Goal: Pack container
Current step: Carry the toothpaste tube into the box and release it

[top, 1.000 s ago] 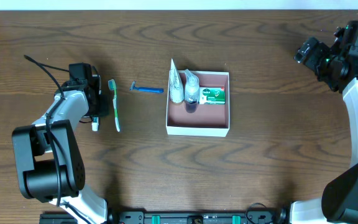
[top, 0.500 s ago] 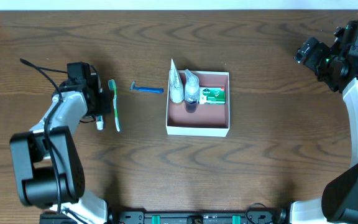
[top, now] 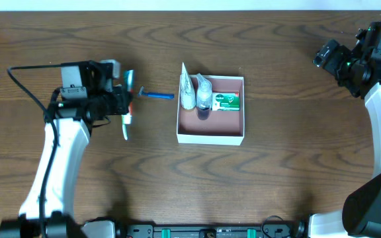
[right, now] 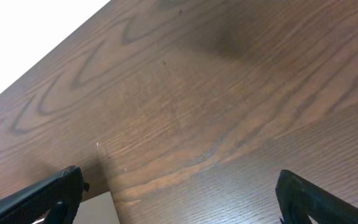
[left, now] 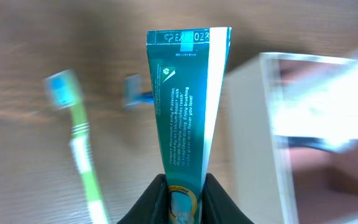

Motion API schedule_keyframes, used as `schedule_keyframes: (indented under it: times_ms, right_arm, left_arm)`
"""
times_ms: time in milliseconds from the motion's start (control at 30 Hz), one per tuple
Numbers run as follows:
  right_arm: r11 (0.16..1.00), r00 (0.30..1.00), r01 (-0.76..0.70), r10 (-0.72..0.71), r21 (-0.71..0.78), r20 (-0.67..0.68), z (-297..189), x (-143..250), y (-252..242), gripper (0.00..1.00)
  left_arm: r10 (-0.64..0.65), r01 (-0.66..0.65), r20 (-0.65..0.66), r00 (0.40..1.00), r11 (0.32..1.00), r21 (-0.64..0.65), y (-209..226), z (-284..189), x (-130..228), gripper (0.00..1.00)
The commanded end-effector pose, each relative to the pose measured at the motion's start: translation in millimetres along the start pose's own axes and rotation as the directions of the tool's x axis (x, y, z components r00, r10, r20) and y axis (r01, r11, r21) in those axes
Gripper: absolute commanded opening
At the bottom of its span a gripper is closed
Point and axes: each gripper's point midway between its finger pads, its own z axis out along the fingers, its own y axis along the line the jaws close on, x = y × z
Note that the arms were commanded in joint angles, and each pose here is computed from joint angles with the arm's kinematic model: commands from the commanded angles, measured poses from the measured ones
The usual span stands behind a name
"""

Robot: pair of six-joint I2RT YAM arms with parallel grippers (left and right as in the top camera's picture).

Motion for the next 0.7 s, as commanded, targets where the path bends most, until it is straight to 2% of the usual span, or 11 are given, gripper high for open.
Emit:
schedule_keyframes:
  times_ms: [0, 333, 533, 667]
  right_arm:
    - [1.000, 0.999, 0.011, -0.011, -0.004, 0.032, -9, -9, 2, 0.99]
    - [1.000, 0.999, 0.011, -0.011, -0.004, 0.032, -9, -9, 2, 0.99]
    - [1.000, 0.999, 0.011, -0.011, -0.004, 0.032, -9, -9, 2, 0.99]
    - [1.000, 0.999, 0.011, -0.011, -0.004, 0.032, -9, -9, 2, 0.99]
  left_arm:
    - [0.072, -0.077, 0.044, 0.996, 0.989, 0.127, -46, -19, -5, 0.15]
    - [0.282, -0.304, 0.115, 0.952, 0.914, 0.269, -138, -49, 14, 0.15]
    - [0.504, -0.518, 0.135, 0.853, 0.788, 0.334, -182, -45, 42, 0.16]
    - [0.596, -0.603, 0.114, 0.795, 0.754, 0.261, -185, -26, 48, 0.16]
